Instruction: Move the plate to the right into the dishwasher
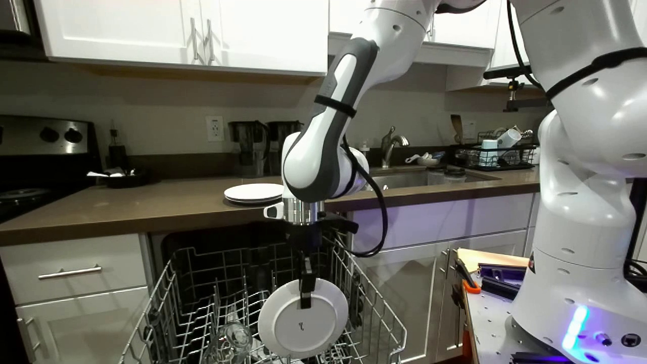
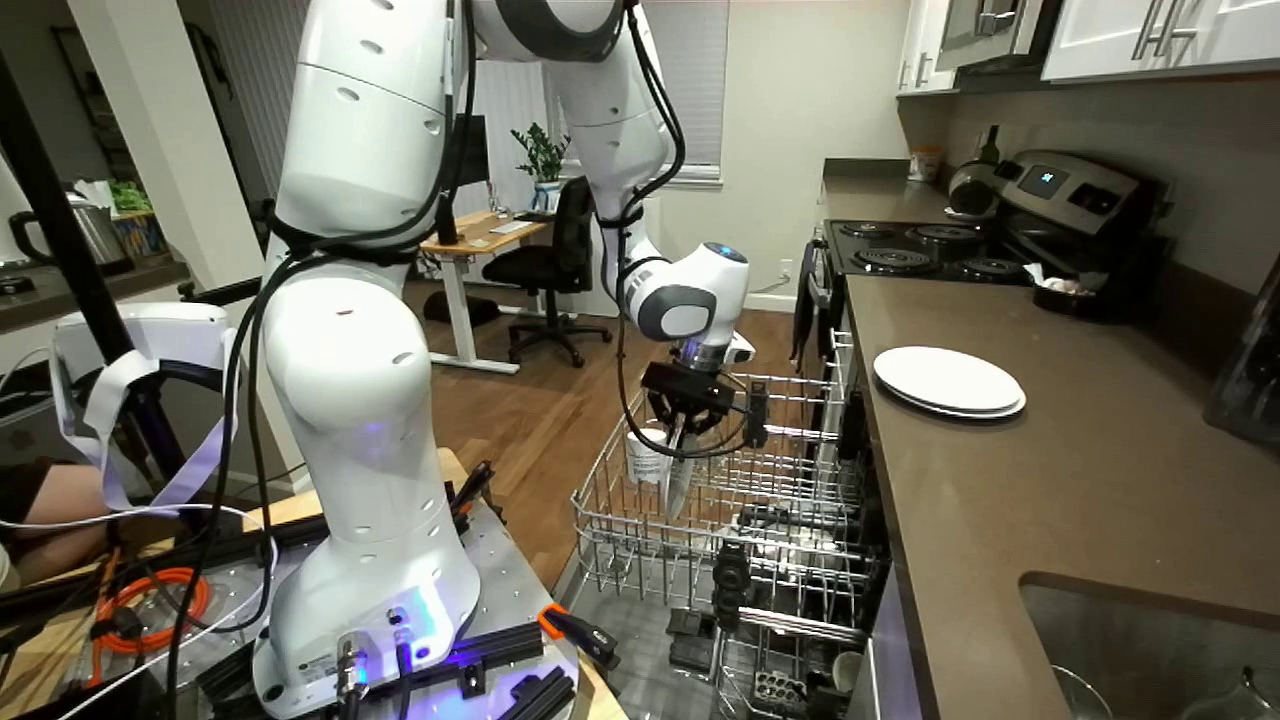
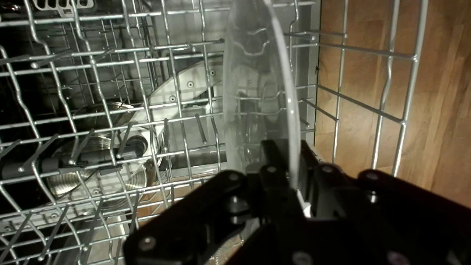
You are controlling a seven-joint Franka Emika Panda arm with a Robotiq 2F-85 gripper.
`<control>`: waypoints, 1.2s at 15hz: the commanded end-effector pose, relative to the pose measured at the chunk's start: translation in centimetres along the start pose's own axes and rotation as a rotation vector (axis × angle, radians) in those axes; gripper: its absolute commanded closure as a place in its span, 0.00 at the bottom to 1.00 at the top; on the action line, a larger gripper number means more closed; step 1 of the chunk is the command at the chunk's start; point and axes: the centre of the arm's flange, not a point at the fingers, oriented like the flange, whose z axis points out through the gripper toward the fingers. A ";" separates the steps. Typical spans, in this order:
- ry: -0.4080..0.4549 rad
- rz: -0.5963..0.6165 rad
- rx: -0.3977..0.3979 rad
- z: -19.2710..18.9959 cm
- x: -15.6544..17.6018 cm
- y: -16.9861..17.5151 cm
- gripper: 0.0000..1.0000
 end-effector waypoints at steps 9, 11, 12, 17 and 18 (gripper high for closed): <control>0.001 0.016 -0.003 3.7 0.6 1.4 0.91; -0.003 0.008 0.000 4.7 0.8 1.8 0.91; -0.014 0.006 0.004 5.3 0.8 2.0 0.91; -0.070 0.019 0.031 5.5 0.5 2.6 0.91; -0.075 0.020 0.033 5.4 0.6 2.3 0.63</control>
